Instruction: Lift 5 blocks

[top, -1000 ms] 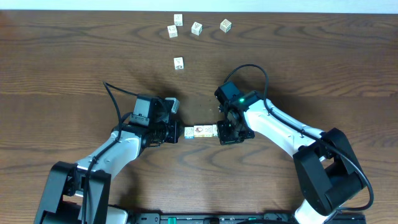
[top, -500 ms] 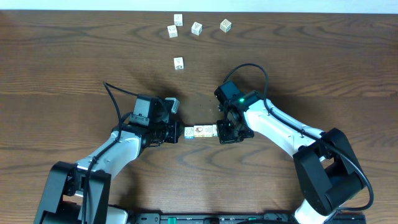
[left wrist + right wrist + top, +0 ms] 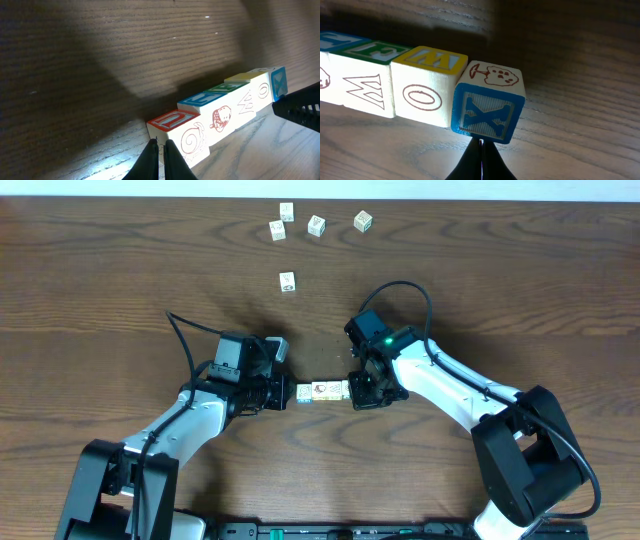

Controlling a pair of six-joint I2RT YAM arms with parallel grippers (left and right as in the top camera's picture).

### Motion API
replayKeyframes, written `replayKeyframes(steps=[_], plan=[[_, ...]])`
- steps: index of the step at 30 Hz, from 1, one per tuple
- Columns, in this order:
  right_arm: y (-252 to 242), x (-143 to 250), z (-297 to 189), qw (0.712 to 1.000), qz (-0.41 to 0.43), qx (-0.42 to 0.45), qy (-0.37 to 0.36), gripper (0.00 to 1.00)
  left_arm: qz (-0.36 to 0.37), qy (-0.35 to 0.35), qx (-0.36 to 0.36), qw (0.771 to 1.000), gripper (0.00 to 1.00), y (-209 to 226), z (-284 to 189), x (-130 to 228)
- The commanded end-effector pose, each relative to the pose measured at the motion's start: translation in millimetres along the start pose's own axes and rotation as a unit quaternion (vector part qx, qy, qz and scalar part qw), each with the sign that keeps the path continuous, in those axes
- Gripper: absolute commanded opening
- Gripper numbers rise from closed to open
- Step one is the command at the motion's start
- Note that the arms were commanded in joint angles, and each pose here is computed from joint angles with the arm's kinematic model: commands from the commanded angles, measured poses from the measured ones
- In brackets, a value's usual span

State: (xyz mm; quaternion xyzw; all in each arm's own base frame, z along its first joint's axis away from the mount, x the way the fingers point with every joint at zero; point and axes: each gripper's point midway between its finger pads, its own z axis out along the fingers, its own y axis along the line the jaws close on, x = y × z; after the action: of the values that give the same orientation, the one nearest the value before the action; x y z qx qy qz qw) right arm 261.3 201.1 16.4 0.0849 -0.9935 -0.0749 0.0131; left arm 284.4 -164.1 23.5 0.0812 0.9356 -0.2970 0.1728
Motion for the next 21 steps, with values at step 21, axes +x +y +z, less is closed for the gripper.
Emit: replayKeyframes(steps=[21], plan=[[-50.1, 21.3, -10.5, 0.989, 0.027, 0.140, 0.026, 0.01, -0.004, 0.005, -0.004, 1.000, 0.07, 3.0, -0.1, 4.1]])
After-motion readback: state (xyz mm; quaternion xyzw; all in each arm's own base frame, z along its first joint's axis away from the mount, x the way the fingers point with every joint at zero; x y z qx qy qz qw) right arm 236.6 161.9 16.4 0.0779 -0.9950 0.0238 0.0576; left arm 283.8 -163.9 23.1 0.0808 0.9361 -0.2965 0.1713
